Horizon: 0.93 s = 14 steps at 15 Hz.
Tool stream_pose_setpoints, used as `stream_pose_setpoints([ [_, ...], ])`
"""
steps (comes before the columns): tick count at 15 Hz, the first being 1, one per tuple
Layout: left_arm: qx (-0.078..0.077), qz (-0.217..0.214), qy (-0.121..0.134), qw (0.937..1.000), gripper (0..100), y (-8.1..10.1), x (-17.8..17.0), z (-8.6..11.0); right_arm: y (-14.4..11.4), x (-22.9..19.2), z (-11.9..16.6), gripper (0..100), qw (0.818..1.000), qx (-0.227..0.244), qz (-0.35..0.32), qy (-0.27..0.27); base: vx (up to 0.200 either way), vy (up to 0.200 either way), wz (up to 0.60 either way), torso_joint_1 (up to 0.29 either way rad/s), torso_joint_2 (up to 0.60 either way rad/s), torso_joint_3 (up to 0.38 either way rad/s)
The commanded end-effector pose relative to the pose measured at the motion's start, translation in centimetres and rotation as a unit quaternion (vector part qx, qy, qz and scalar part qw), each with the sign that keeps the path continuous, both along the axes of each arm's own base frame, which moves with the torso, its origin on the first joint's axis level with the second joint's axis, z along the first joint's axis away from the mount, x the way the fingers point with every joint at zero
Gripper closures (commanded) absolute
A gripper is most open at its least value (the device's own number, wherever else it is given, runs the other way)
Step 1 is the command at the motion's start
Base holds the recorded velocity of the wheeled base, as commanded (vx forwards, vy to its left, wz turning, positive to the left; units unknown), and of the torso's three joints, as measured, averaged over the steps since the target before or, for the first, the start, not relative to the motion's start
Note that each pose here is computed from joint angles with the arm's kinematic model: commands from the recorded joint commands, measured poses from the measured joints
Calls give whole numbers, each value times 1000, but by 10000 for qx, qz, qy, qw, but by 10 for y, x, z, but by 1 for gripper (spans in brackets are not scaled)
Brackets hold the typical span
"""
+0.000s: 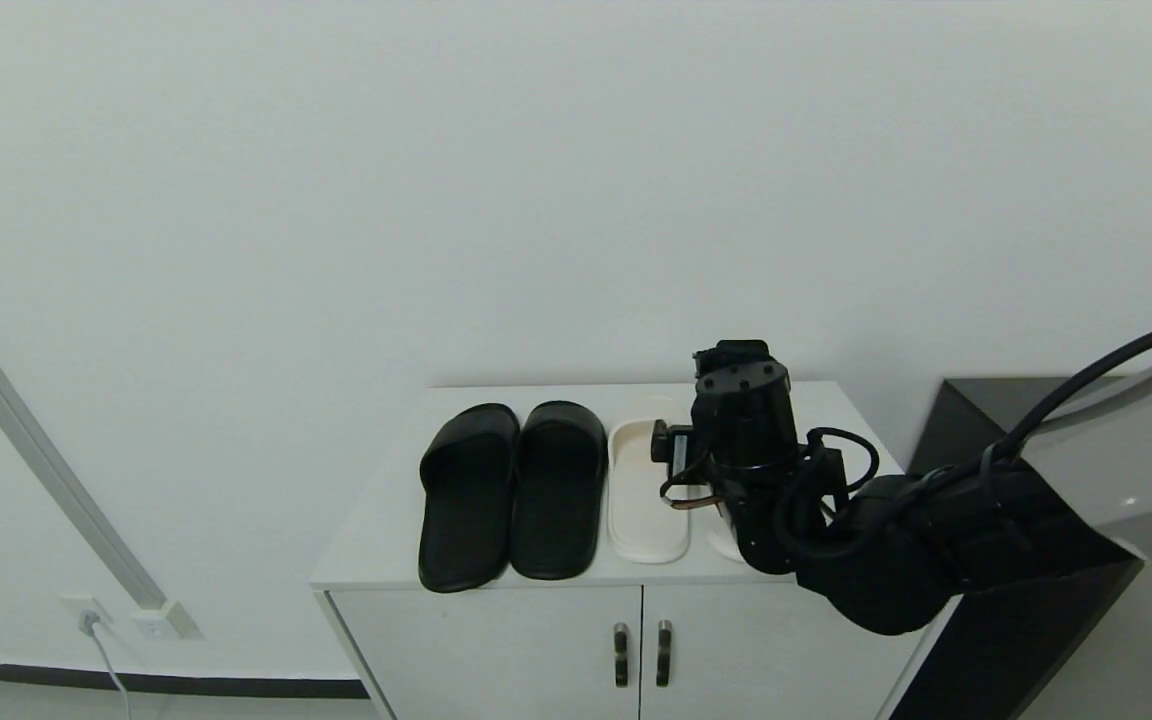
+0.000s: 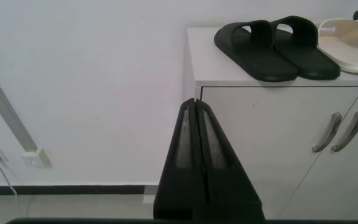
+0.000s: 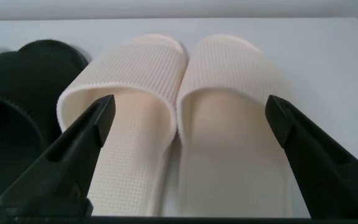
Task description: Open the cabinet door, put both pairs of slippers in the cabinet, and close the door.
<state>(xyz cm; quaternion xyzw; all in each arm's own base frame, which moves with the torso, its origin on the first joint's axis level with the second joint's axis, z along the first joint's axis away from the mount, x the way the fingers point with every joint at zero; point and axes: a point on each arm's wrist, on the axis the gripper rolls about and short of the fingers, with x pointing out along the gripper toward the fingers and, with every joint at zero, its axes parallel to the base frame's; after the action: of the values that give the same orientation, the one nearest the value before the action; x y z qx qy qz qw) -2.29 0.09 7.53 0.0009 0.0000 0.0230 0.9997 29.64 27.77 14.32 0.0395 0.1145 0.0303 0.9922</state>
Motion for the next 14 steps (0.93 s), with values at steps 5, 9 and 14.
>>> stream_pose_setpoints([
  [5,-1,0,8,10000,100,0,0,0,11,-24,-4,0,9998,-120,160,54,0,0,0,0,0,0],
  [9,-1,0,8,10000,100,0,0,0,9,-7,-20,0,9996,-208,10,171,0,0,0,0,0,0],
  [14,-1,0,8,10000,100,0,0,0,12,20,-30,0,9997,-169,-135,149,0,0,0,0,0,0],
])
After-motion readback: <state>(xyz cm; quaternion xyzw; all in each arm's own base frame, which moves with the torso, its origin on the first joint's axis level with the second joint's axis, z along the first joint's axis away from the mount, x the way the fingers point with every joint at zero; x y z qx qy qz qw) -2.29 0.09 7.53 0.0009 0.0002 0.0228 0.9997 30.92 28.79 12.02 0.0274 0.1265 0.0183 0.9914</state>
